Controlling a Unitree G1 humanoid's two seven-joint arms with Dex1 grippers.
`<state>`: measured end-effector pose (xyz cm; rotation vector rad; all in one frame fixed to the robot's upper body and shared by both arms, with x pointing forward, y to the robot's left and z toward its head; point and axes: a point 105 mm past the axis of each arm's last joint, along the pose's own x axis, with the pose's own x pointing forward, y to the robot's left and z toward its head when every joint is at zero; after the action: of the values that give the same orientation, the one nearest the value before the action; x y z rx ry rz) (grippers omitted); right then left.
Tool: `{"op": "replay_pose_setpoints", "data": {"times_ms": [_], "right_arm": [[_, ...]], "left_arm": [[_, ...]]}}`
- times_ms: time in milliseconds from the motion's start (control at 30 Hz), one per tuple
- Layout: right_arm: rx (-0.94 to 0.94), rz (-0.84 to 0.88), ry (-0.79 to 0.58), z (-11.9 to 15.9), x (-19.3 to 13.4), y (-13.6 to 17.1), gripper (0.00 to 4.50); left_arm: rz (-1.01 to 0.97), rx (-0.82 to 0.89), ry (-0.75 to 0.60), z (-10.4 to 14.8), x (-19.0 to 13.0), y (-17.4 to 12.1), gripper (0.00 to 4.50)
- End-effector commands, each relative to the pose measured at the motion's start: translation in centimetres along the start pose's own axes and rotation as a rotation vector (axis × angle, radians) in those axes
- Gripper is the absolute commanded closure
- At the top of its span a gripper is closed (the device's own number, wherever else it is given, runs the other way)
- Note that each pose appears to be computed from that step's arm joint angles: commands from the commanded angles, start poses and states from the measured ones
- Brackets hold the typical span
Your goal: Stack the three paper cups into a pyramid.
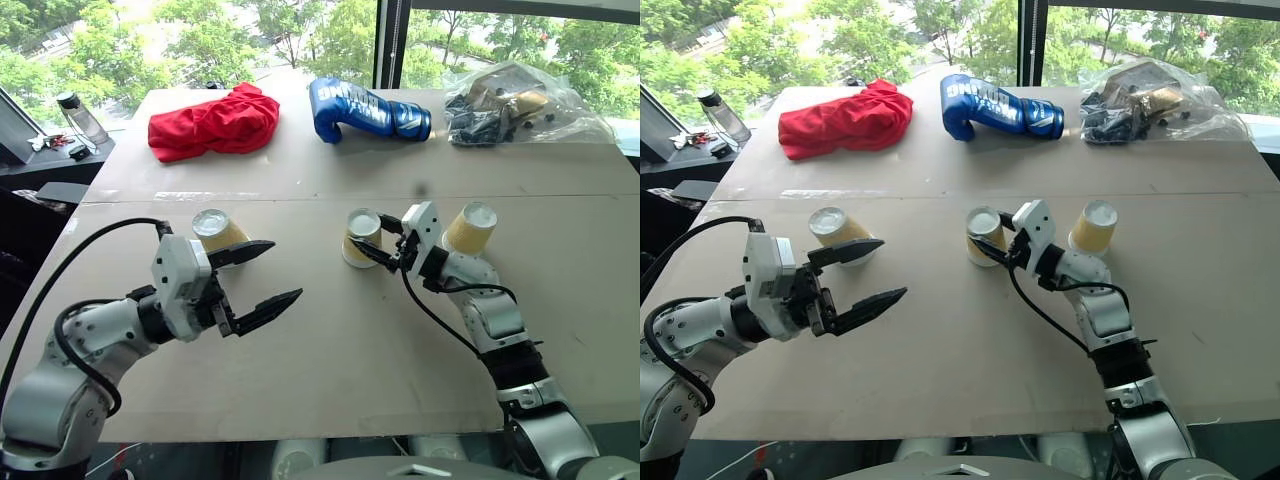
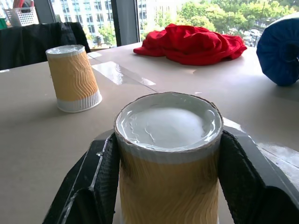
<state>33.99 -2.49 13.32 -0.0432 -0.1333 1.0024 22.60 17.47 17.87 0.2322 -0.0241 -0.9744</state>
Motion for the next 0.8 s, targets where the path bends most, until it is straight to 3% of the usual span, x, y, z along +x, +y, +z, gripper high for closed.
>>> {"op": "replay_pose_setpoints", "data": {"times_ms": [33, 133, 433, 667, 800], "right_arm": [[-0.028, 0.011, -0.018, 0.8, 1.0, 0.0, 1.28], [-0.04, 0.01, -0.026, 1.2, 0.6, -0.2, 0.04], [-0.15, -0.072, -0.096, 4.3, -3.5, -1.3, 0.04], [-0.276, -0.334, -0.112, 7.2, -8.7, -4.1, 0.04], [-0.292, -0.494, -0.019, 5.6, -12.1, -6.0, 0.04]], "left_arm": [[0.012, 0.029, -0.016, 0.6, 0.0, 0.1, 0.0], [0.005, 0.023, -0.021, 0.6, 0.2, -0.1, 0.0], [-0.066, -0.008, -0.04, 1.4, 1.6, -0.6, 0.0], [-0.183, -0.028, -0.087, 2.8, 4.6, -1.5, 0.0], [-0.277, -0.038, -0.116, 4.0, 7.1, -2.0, 0.0]]}}
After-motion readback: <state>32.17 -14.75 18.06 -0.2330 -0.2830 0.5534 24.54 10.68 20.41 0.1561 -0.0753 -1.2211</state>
